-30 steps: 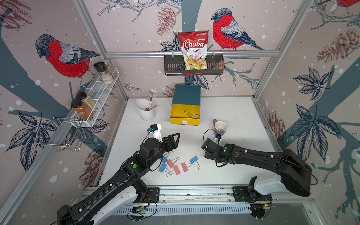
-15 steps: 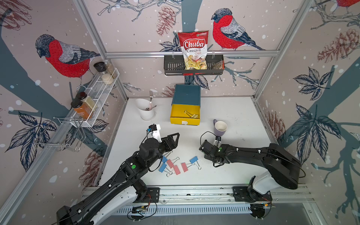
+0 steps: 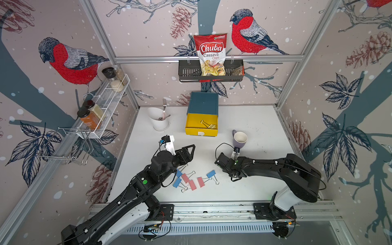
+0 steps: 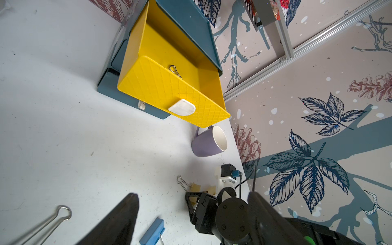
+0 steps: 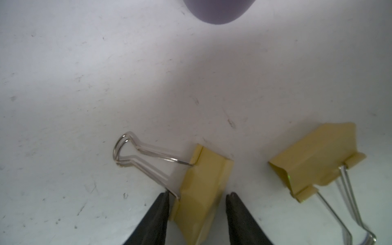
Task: Put the binder clips in the drawer according to color
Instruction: Pick up the binder clip at the center of the board, then place the binder clip in the drawer, then pick up the binder clip at the center of the board.
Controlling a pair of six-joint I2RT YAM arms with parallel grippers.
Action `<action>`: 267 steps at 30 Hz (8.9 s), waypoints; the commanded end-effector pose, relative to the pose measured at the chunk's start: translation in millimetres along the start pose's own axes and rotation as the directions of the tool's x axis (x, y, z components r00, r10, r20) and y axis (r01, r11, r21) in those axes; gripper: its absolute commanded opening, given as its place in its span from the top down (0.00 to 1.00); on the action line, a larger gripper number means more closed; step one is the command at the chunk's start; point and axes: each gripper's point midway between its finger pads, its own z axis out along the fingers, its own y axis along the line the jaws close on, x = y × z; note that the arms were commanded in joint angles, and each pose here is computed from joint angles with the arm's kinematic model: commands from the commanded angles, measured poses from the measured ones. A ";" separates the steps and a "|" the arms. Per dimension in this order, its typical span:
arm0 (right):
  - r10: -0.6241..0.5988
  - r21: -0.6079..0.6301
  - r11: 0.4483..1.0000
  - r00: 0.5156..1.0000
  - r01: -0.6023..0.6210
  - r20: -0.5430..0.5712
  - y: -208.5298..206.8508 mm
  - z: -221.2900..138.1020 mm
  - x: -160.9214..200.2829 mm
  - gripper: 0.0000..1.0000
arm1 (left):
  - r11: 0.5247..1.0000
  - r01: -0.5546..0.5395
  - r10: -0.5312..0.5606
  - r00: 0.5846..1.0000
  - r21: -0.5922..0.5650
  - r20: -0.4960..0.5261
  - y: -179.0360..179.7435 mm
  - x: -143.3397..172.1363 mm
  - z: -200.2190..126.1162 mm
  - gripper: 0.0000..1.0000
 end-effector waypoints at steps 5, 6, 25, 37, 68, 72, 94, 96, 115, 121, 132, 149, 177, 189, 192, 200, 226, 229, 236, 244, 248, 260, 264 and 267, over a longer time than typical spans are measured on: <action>-0.008 0.011 1.000 0.999 0.009 -0.052 -6.3 -3.1 10.7 0.59 | 1.000 -0.001 0.001 1.000 0.007 0.022 -3.8 -5.8 0.9 0.16; -0.006 0.007 1.000 0.999 0.006 -0.052 -6.1 -4.3 10.3 0.60 | 1.000 -0.002 0.002 1.000 0.005 0.018 -3.1 -4.8 1.6 0.16; -0.006 -0.020 1.000 1.000 0.006 -0.007 -7.1 -17.8 -2.9 0.73 | 1.000 0.014 -0.014 1.000 -0.007 -0.017 5.5 8.2 11.7 0.16; -0.016 -0.025 1.000 1.000 0.016 -0.002 -7.4 -17.6 -3.5 0.76 | 1.000 0.017 -0.018 1.000 -0.005 -0.021 6.0 9.8 13.0 0.16; -0.215 -0.021 0.976 0.951 0.216 -0.223 -23.2 4.4 38.7 0.60 | 1.000 0.016 -0.016 1.000 0.008 -0.002 0.9 3.5 8.4 0.17; -0.230 -0.009 0.972 0.939 0.235 -0.255 -29.5 4.4 44.8 0.63 | 1.000 0.018 -0.018 1.000 0.012 0.002 0.1 2.4 7.4 0.17; -0.200 -0.013 0.980 0.969 0.200 -0.148 -22.2 -18.1 11.7 0.77 | 1.000 0.012 -0.012 1.000 0.007 -0.003 2.9 5.2 8.9 0.17; -0.192 -0.029 0.981 0.973 0.189 -0.131 -19.7 -24.4 6.5 0.77 | 1.000 0.013 -0.013 1.000 0.000 -0.007 5.1 6.7 10.3 0.17; -0.064 -0.247 0.964 0.989 0.095 0.130 8.9 -148.5 -95.8 0.78 | 0.997 -0.014 0.010 0.998 -0.078 -0.057 27.1 22.4 12.8 0.17; -0.037 -0.364 0.922 0.965 0.133 0.259 59.9 -195.3 -152.6 0.76 | 0.996 -0.020 0.013 0.997 -0.086 -0.080 28.9 26.3 12.2 0.18; -0.121 -0.380 0.902 0.966 0.204 0.231 152.4 -171.5 -220.4 0.76 | 0.997 -0.013 0.008 0.998 -0.073 -0.065 20.4 18.3 7.3 0.19; -0.182 -0.351 0.909 0.971 0.227 0.155 172.7 -129.6 -220.2 0.37 | 0.998 -0.036 0.031 0.996 -0.053 -0.088 12.2 19.5 14.4 0.19; 0.181 -0.313 0.934 0.984 -0.171 0.004 -64.5 -42.7 -60.5 0.06 | 0.999 -0.042 0.041 0.995 -0.007 -0.096 3.1 20.6 18.0 0.19; 0.119 -0.299 0.944 0.990 -0.137 -0.077 -70.6 -8.0 -52.8 0.03 | 0.999 -0.032 0.032 0.995 -0.004 -0.092 3.9 20.9 16.8 0.19; 0.102 -0.330 0.936 0.991 -0.125 -0.086 -63.6 -6.0 -51.8 0.03 | 1.000 -0.031 0.031 0.995 -0.003 -0.091 3.7 20.8 16.7 0.18; 0.037 -0.314 0.946 0.990 -0.078 -0.135 -55.3 -3.4 -31.8 0.05 | 0.999 -0.033 0.033 0.996 -0.005 -0.087 4.5 20.1 15.4 0.19; -0.248 -0.135 0.965 0.950 0.225 -0.190 -50.0 1.4 -8.7 0.19 | 1.000 -0.022 0.022 0.996 0.000 -0.091 5.6 23.0 17.2 0.19; -0.256 -0.110 0.965 0.947 0.239 -0.191 -55.0 3.9 -8.6 0.21 | 1.000 -0.019 0.019 0.996 0.000 -0.090 6.9 23.8 17.9 0.19; -0.302 -0.113 0.952 0.931 0.284 -0.205 -48.3 12.0 -10.4 0.26 | 1.000 -0.017 0.017 0.996 0.005 -0.090 5.1 23.2 17.6 0.19; -0.313 -0.112 0.949 0.926 0.295 -0.211 -48.6 14.5 -7.0 0.38 | 1.000 -0.017 0.017 0.996 0.001 -0.086 5.5 21.9 17.6 0.19; -0.310 -0.108 0.950 0.929 0.293 -0.201 -48.1 13.1 -9.1 0.47 | 1.000 -0.017 0.017 0.996 0.000 -0.093 4.8 23.1 19.7 0.19; -0.262 -0.157 0.957 0.959 0.244 -0.109 -34.9 -15.7 -37.0 0.59 | 1.000 -0.021 0.018 0.991 -0.019 -0.130 10.9 32.2 21.8 0.18; -0.236 -0.196 0.955 0.970 0.223 -0.050 -22.7 -41.0 -62.2 0.60 | 0.999 -0.016 0.009 0.987 -0.044 -0.159 17.5 39.5 26.4 0.19; -0.211 -0.247 0.946 0.977 0.210 0.023 -6.2 -72.4 -92.4 0.61 | 0.999 -0.013 0.005 0.985 -0.044 -0.171 18.5 43.4 29.9 0.19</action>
